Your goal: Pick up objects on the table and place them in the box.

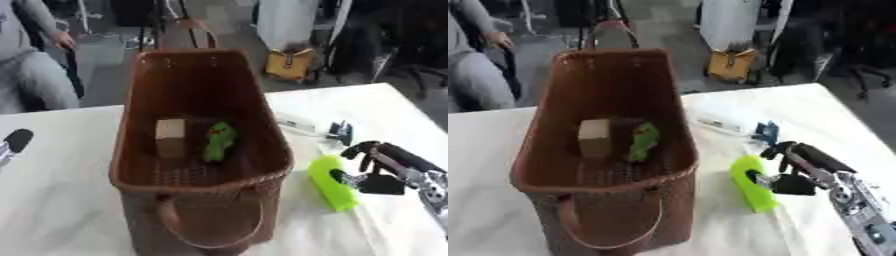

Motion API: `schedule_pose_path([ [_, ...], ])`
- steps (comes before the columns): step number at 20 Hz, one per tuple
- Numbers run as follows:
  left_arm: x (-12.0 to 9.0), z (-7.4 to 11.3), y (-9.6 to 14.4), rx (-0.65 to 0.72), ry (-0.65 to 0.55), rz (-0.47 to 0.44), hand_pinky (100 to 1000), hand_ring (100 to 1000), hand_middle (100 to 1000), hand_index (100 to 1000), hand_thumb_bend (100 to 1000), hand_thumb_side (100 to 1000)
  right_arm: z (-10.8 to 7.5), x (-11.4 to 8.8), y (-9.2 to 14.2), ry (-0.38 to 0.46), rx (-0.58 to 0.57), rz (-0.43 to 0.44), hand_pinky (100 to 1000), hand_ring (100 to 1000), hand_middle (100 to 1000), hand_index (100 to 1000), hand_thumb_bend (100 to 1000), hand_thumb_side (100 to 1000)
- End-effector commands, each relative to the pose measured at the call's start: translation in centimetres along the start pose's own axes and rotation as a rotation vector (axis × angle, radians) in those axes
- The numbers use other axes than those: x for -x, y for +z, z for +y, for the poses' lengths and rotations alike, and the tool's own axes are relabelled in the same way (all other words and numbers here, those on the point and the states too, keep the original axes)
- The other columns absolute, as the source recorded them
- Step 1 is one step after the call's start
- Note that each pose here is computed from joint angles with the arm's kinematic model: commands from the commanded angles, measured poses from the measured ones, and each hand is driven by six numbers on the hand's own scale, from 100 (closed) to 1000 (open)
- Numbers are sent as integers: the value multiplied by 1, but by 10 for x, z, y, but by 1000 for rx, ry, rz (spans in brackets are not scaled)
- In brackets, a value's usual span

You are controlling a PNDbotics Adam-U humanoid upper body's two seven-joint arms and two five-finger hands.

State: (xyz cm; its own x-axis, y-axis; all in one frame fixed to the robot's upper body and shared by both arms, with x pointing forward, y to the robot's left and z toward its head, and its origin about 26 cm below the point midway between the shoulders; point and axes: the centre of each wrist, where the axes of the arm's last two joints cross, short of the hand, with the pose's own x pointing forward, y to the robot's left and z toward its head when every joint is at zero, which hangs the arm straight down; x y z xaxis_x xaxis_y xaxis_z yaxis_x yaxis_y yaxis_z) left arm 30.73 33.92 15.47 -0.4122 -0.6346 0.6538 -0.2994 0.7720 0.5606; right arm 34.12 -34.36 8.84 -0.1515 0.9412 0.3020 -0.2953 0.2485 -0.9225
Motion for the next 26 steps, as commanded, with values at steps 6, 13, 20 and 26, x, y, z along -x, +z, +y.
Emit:
schedule_pose_path([
  [6,-5,8,-4,-3,-20,-28,672,633,652,791,749,493,-5,3,-6,56,1,19,531,625,740,822,456,751],
  [13,-5,7,-4,-2,-19,-28,672,633,652,791,746,494,-2,5,-7,73,-8,27,534,628,741,821,457,751],
  [20,-5,7,-4,-3,-18,-28,672,633,653,791,747,495,2,3,-11,115,-33,26,538,633,742,819,460,751],
  [26,-5,7,-4,-2,-17,-28,671,633,653,791,745,497,5,3,-16,133,-48,30,540,636,742,819,461,752],
])
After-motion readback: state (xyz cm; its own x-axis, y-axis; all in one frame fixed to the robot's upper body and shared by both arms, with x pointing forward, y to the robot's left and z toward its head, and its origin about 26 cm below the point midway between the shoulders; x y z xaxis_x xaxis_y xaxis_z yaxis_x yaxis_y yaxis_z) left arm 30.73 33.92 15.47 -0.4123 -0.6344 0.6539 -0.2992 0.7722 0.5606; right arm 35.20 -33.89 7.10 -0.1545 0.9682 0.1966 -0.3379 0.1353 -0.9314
